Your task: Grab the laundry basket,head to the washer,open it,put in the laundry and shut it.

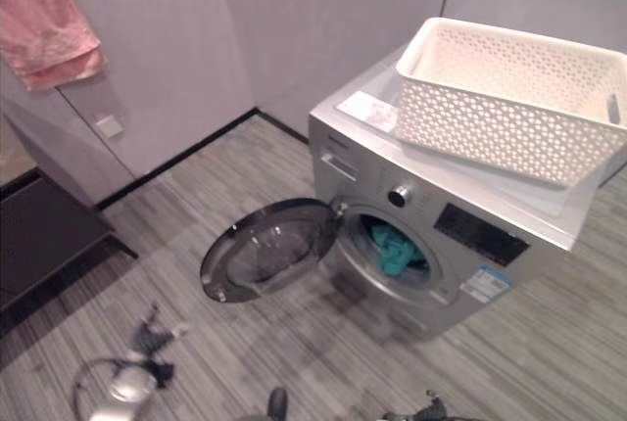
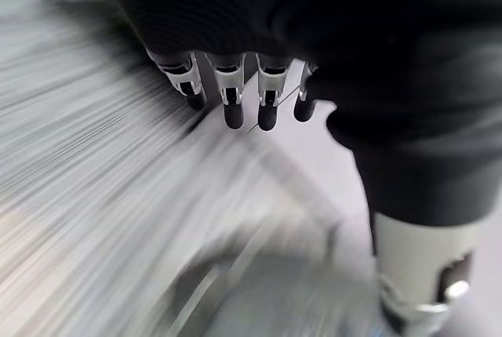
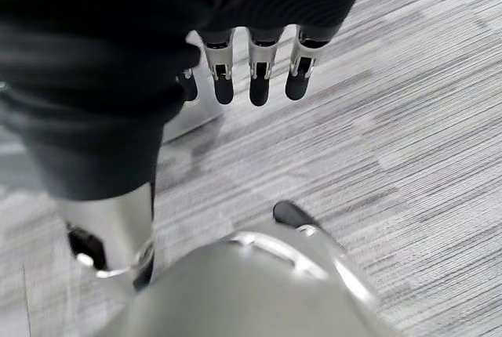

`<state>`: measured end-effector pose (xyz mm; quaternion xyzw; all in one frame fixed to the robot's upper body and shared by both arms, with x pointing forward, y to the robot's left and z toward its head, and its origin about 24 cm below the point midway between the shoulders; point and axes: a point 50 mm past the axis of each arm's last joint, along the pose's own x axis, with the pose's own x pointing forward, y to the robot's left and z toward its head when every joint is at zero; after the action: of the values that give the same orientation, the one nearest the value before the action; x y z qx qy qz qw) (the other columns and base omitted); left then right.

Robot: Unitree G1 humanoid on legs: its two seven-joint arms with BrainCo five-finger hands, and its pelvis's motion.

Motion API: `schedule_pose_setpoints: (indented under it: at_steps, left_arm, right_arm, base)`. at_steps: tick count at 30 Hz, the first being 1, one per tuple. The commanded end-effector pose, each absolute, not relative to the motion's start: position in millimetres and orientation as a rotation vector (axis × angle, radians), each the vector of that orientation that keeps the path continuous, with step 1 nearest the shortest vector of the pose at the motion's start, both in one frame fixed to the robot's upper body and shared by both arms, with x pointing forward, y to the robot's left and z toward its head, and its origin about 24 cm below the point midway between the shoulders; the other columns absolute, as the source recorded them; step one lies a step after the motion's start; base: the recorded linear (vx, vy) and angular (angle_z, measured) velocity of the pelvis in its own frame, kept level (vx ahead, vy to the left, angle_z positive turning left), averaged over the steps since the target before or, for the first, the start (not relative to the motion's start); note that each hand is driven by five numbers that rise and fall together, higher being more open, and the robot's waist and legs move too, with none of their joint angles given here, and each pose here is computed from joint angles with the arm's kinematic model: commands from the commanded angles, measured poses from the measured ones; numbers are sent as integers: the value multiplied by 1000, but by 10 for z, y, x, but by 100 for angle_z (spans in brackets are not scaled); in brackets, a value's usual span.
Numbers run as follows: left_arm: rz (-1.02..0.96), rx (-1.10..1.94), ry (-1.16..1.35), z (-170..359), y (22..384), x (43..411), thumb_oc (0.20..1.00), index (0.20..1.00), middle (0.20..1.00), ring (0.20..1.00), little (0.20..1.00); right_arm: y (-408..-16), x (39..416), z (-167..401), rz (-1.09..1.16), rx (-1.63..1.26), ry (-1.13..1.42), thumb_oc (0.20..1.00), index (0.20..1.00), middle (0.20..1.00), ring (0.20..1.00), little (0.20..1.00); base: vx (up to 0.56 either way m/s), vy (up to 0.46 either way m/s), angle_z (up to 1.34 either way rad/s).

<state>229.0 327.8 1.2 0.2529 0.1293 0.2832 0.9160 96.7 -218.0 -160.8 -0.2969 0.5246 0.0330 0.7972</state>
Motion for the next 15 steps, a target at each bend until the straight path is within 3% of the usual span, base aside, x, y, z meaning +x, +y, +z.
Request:
schedule_pose_setpoints:
  at_steps: [1, 3, 5, 15]
  left_arm:
    - [721, 593, 53, 621, 3518, 2653, 1000, 1000, 1000, 1000, 1000]
    - [837, 746, -150, 1629, 3818, 3058, 1000, 1000, 1000, 1000, 1000]
    - [858, 786, -176, 1966, 3882, 3176, 1000, 1000, 1000, 1000, 1000]
    - [891, 786, -205, 2763, 3648, 3582, 1000, 1000, 1000, 1000, 1000]
  right_arm:
    - [-2096, 1209, -1556, 140, -691, 1053, 1000, 1000, 1000, 1000, 1000]
    - [-2037, 1514, -1444, 181, -730, 935, 1000, 1000, 1000, 1000, 1000]
    - [-2031, 1645, -1382, 180, -738, 883, 1000, 1000, 1000, 1000, 1000]
    - [-1955, 2042, -1151, 134, -696, 708, 1000, 1000, 1000, 1000, 1000]
  base:
    - [-135, 82, -8]
    - [-275, 70, -23]
    - [-209, 24, -49]
    - [-96, -10, -26]
